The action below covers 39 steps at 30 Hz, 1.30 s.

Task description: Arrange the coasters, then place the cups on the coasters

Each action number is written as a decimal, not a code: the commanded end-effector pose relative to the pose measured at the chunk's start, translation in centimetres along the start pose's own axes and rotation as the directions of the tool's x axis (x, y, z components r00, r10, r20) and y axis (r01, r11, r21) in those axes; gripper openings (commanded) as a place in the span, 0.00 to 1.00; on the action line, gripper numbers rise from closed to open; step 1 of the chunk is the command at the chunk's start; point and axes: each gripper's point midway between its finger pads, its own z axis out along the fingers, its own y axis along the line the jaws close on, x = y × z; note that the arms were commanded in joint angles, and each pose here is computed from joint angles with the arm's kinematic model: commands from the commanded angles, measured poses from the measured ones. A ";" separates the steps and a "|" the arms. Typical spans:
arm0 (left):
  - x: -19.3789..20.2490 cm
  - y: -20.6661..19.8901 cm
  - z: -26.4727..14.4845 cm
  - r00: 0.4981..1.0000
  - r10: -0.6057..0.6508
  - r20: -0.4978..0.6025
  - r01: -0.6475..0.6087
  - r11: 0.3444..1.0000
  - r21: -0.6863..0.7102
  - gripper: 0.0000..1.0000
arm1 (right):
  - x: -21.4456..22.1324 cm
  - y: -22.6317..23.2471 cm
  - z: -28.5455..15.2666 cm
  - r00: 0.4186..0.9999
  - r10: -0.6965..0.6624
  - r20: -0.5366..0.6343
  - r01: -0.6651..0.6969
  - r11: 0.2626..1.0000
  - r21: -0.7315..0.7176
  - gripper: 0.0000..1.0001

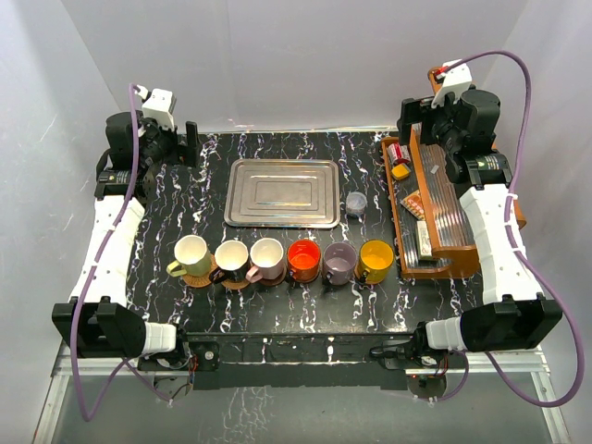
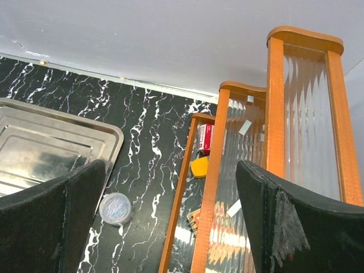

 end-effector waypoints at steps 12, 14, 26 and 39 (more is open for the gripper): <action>-0.3 -0.4 -0.8 1.000 -0.006 0.012 0.005 0.999 0.037 0.99 | -2.1 0.6 -1.4 0.997 -0.030 0.065 0.033 0.999 -0.043 0.98; -0.2 -0.4 -0.7 1.000 -0.007 0.009 0.007 0.999 0.037 0.99 | -2.0 0.6 -1.4 0.997 -0.031 0.064 0.034 0.998 -0.044 0.98; -0.2 -0.4 -0.6 1.000 0.003 0.004 -0.003 0.999 0.043 0.99 | -2.0 0.8 -1.6 0.997 -0.036 0.065 0.040 0.998 -0.054 0.98; 0.0 -0.5 -0.3 1.000 0.002 0.000 -0.002 0.999 0.054 0.99 | -1.8 0.8 -1.5 0.998 -0.036 0.060 0.039 0.998 -0.053 0.98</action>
